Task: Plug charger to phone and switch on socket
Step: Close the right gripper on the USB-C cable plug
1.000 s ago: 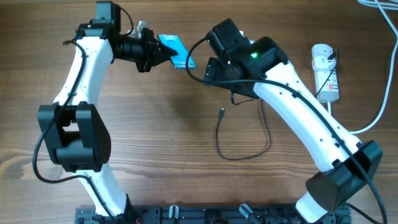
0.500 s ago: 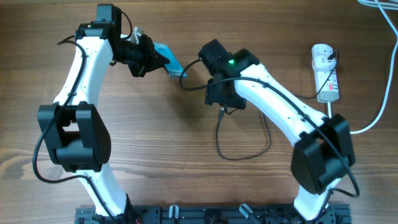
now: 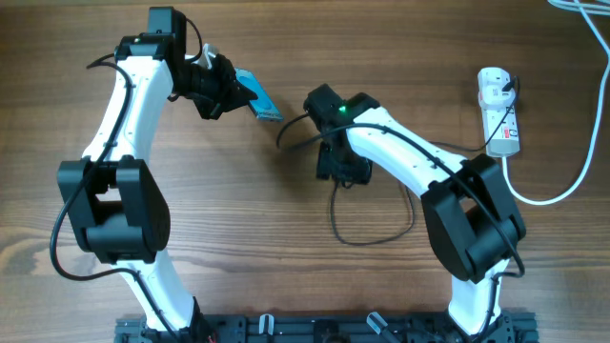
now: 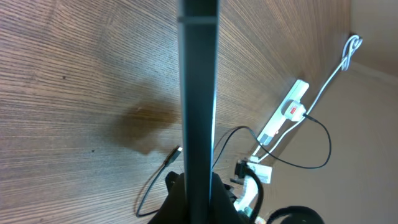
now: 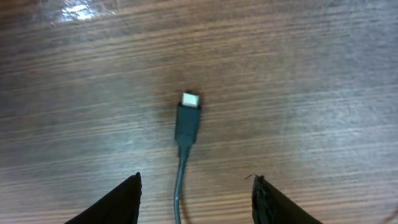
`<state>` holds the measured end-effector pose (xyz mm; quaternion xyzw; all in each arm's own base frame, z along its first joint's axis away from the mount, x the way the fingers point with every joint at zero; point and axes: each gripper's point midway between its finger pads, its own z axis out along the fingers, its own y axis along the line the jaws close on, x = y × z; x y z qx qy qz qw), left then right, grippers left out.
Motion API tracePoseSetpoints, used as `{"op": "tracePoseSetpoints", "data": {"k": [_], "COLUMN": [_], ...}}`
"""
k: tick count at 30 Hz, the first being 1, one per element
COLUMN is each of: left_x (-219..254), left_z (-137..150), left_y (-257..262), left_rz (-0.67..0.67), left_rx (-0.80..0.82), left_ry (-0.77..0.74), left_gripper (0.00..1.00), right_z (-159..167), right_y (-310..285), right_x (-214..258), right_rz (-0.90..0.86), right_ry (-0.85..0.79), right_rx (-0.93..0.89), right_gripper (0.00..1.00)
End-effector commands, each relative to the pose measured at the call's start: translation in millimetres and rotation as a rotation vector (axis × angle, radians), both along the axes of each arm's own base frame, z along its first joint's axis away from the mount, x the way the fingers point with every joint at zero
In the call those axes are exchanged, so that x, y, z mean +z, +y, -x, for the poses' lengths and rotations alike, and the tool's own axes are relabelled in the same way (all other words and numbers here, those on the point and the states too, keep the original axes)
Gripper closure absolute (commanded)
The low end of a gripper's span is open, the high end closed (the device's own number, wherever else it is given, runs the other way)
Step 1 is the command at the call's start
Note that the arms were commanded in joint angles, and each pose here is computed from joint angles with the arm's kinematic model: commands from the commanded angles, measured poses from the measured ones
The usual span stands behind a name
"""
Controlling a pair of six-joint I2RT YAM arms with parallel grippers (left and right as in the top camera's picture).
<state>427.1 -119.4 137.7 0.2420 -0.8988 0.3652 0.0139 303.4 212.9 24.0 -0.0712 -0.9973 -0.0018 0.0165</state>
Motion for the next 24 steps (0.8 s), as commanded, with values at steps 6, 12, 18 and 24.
{"op": "tracePoseSetpoints", "data": {"k": [6, 12, 18, 24], "left_x": [17.4, 17.4, 17.4, 17.4], "left_z": [0.7, 0.8, 0.8, 0.8], "left_y": [0.7, 0.7, 0.7, 0.7], "left_rz": [0.009, 0.008, 0.009, 0.009], "left_rx": [-0.014, -0.014, -0.014, -0.014], "left_ry": [-0.052, -0.052, -0.052, -0.052], "left_gripper": [0.96, 0.96, 0.96, 0.96], "right_z": [-1.0, 5.6, 11.3, 15.3], "right_y": [4.1, 5.5, 3.0, 0.8], "right_x": [-13.2, -25.7, -32.3, -43.8], "right_rz": [-0.006, 0.009, 0.017, 0.013], "right_ry": [0.013, 0.045, 0.067, 0.065], "right_rx": [-0.048, -0.040, -0.061, -0.060], "right_gripper": [0.53, 0.55, 0.61, 0.62]}}
